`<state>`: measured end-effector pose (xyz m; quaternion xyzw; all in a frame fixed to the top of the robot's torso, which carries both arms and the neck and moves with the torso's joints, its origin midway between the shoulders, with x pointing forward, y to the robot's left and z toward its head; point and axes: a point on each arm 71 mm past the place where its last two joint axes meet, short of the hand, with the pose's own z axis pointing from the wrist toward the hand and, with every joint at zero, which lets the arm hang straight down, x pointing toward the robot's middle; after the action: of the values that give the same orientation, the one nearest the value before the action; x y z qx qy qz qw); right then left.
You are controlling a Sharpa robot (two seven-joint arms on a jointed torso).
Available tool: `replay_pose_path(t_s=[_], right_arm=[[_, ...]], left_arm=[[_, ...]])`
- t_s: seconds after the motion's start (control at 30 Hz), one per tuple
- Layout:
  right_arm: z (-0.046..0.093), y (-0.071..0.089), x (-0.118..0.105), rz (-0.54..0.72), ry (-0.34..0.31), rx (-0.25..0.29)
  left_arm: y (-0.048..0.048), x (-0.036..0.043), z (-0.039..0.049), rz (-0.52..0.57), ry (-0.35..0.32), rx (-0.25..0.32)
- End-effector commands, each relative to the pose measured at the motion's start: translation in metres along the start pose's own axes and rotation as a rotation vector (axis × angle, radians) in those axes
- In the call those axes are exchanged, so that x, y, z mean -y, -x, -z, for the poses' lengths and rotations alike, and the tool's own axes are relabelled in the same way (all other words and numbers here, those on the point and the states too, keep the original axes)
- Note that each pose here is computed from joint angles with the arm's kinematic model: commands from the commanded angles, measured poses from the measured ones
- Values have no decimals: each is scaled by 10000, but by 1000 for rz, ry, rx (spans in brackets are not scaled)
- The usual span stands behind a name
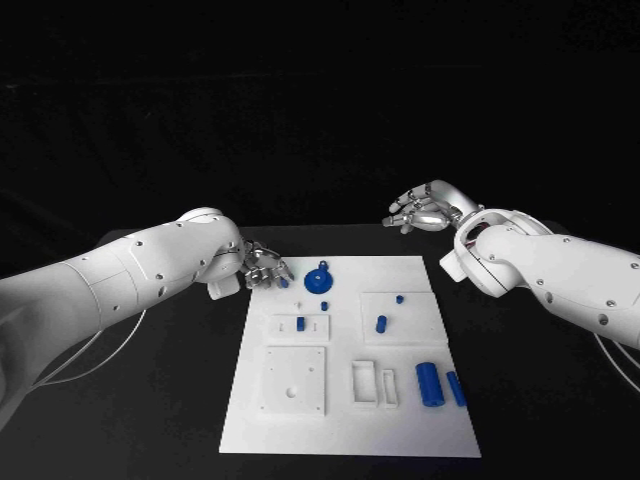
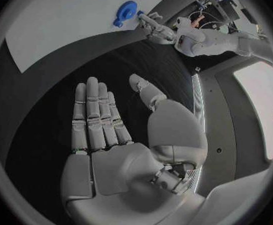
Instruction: Assemble the parts on the task board
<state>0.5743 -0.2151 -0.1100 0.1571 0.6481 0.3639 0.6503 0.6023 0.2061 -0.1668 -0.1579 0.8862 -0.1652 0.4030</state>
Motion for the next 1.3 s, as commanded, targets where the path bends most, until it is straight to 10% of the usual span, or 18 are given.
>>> replay_pose_path(t_s=[0.03,0.73,1.3], right_arm=[[0,-12,-6,4,8,-12],[5,-15,8,-1,4,-15],[17,2,39,-3,-4,-18]], left_arm=[[-32,-13,-5,17,-5,-21],[-22,-67,60,66,-31,25],[-171,-171,407,53,-74,22]])
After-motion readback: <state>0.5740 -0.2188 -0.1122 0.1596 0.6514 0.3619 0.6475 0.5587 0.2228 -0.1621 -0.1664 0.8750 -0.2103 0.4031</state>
